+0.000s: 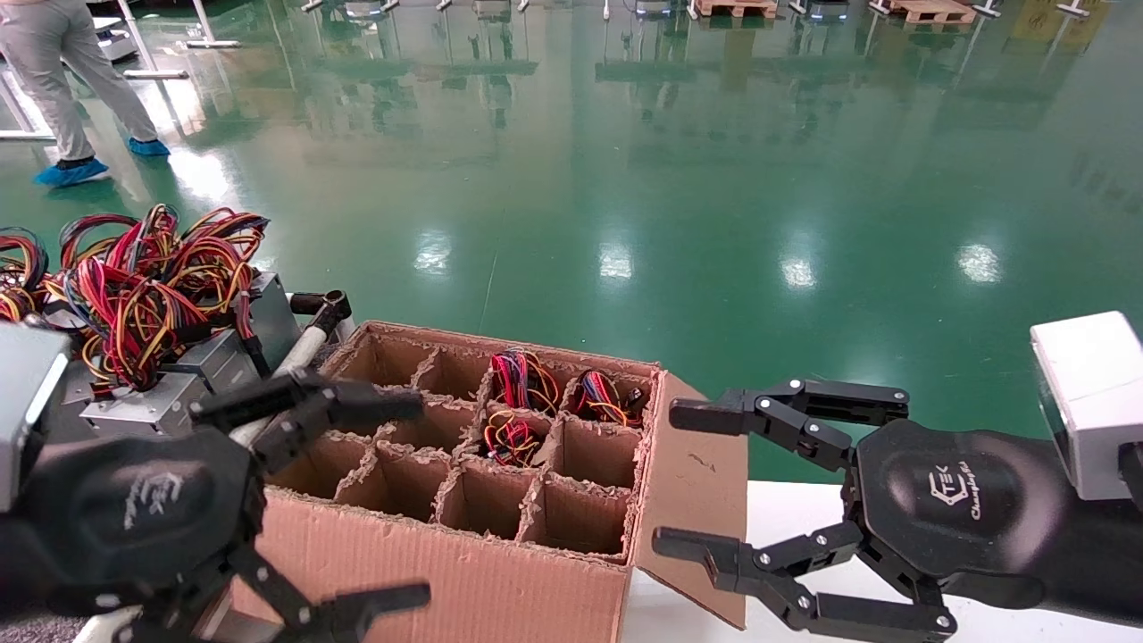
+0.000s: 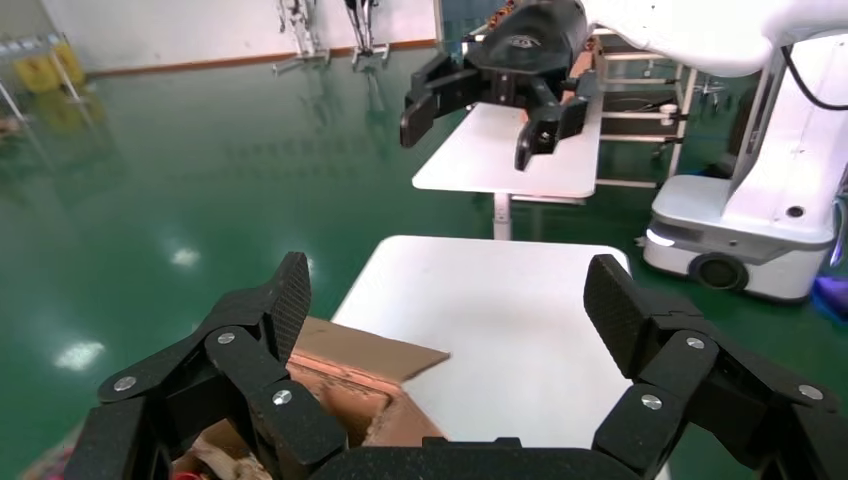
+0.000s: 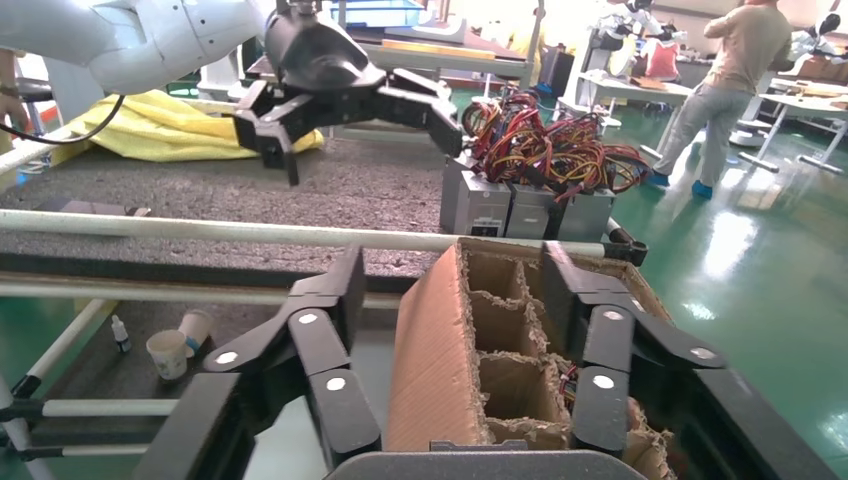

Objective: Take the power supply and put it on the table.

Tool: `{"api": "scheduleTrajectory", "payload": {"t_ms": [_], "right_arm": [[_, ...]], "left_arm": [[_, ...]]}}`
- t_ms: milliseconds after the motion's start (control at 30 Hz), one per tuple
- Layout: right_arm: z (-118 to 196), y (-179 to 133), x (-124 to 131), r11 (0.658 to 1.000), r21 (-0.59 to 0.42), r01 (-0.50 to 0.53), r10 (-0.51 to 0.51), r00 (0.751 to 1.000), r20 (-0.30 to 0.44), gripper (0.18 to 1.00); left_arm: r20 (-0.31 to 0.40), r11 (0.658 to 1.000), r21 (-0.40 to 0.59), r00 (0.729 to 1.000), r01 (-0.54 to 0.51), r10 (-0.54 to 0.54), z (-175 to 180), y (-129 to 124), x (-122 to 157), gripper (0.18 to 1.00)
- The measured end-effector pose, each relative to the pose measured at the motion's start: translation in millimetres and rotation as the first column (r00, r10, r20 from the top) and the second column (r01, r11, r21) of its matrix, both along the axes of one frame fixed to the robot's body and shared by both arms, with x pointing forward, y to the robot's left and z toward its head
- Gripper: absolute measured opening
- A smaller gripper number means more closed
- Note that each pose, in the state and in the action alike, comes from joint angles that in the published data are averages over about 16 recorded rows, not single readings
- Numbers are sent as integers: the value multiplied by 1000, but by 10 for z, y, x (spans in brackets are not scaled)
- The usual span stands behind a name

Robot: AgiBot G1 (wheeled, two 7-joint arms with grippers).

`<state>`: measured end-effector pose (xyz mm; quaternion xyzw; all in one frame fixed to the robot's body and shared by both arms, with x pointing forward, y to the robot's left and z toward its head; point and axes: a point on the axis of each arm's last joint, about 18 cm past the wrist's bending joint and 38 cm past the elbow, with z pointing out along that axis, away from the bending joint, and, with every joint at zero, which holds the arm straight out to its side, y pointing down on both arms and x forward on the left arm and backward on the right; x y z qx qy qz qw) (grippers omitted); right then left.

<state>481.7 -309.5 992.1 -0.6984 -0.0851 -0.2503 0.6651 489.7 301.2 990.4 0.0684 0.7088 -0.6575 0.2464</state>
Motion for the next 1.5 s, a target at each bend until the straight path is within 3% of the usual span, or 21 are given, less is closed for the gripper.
{"api": "scheduleTrajectory", "payload": {"t_ms": [333, 767, 1067, 1500], "right_arm": [[0, 0, 0, 1000, 0, 0, 0, 1000, 0, 541], [0, 0, 0, 1000, 0, 0, 0, 1000, 0, 279], [0, 0, 0, 1000, 0, 0, 0, 1000, 0, 208], [0, 0, 0, 1000, 0, 0, 0, 1000, 0, 193]], "left_arm": [[-132, 989, 53, 980, -140, 146, -130, -115, 482, 1001], [-290, 945, 102, 899, -311, 327, -354, -356, 1284, 1001], [-318, 929, 122, 873, -349, 370, -535, -377, 1559, 1001], [-307, 929, 132, 876, -347, 371, -633, -447, 1732, 997]]}}
